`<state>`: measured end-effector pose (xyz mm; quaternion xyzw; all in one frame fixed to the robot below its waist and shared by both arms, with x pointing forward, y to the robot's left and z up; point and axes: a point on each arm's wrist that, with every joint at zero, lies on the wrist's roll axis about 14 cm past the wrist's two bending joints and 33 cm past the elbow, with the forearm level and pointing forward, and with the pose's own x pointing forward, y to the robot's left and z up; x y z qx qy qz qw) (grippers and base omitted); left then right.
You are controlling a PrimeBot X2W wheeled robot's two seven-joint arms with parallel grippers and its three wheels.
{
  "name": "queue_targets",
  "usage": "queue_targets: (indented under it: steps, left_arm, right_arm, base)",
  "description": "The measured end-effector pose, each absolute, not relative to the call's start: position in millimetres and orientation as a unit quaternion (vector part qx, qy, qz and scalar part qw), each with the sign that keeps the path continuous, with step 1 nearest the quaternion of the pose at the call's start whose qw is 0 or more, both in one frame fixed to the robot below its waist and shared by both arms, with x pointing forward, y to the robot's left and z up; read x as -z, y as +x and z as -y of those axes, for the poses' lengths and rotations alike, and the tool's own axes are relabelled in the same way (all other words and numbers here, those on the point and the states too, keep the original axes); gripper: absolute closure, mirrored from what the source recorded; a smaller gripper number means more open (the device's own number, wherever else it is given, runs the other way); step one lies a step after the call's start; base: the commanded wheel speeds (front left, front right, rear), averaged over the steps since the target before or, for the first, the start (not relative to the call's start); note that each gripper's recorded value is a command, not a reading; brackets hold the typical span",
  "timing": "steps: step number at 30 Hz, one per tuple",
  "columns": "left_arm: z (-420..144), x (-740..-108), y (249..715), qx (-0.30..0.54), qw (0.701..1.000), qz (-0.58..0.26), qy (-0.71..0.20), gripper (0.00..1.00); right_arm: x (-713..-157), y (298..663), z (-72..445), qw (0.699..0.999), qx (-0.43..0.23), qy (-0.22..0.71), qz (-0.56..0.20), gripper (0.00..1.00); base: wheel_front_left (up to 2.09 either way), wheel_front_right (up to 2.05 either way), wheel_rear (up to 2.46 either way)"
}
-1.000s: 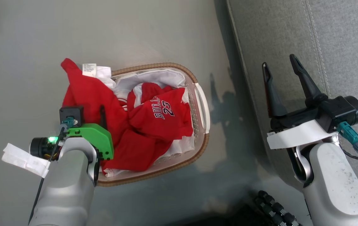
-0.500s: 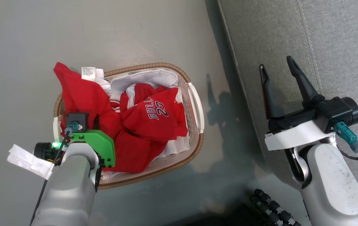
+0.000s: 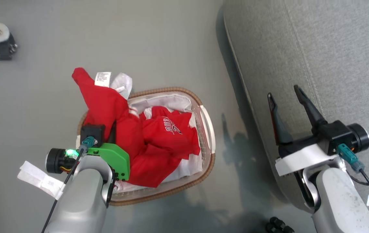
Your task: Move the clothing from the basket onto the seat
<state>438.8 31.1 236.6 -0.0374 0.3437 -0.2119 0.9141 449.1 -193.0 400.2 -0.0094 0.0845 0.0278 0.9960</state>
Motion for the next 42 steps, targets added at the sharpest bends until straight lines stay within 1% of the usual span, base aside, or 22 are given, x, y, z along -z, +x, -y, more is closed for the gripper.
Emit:
queue_targets:
  steps: [9,18,26,33,36,42]
  left_arm:
    - [-21.9,-336.0,467.7,0.244,0.946,-0.21,-0.03,1.0]
    - [-6.3,-453.8,480.2,0.28,0.958,-0.06,0.0,1.0]
    - [11.9,-570.7,483.6,0.309,0.946,0.079,0.052,1.0]
    - [30.5,-656.6,479.1,0.328,0.927,0.157,0.094,1.0]
    - [40.9,-678.6,475.7,0.339,0.918,0.175,0.109,1.0]
    - [52.5,-694.4,473.4,0.353,0.909,0.173,0.136,1.0]
  right_arm:
    - [-436.1,423.5,187.3,0.998,-0.032,-0.016,-0.052,0.0]
    - [-469.5,393.9,177.5,0.999,-0.042,-0.012,-0.014,0.0]
    - [-503.1,377.9,160.1,0.997,-0.066,-0.009,0.034,0.0]
    - [-527.8,370.5,142.6,0.993,-0.092,-0.01,0.07,0.0]
    - [-544.0,375.0,133.3,0.99,-0.106,-0.012,0.094,0.0]
    - [-576.7,388.0,104.3,0.979,-0.15,0.002,0.137,0.0]
  base:
    - [0.0,0.0,0.0]
    - [0.0,0.0,0.0]
    - [0.0,0.0,0.0]
    - [0.0,0.0,0.0]
    - [0.0,0.0,0.0]
    - [0.0,0.0,0.0]
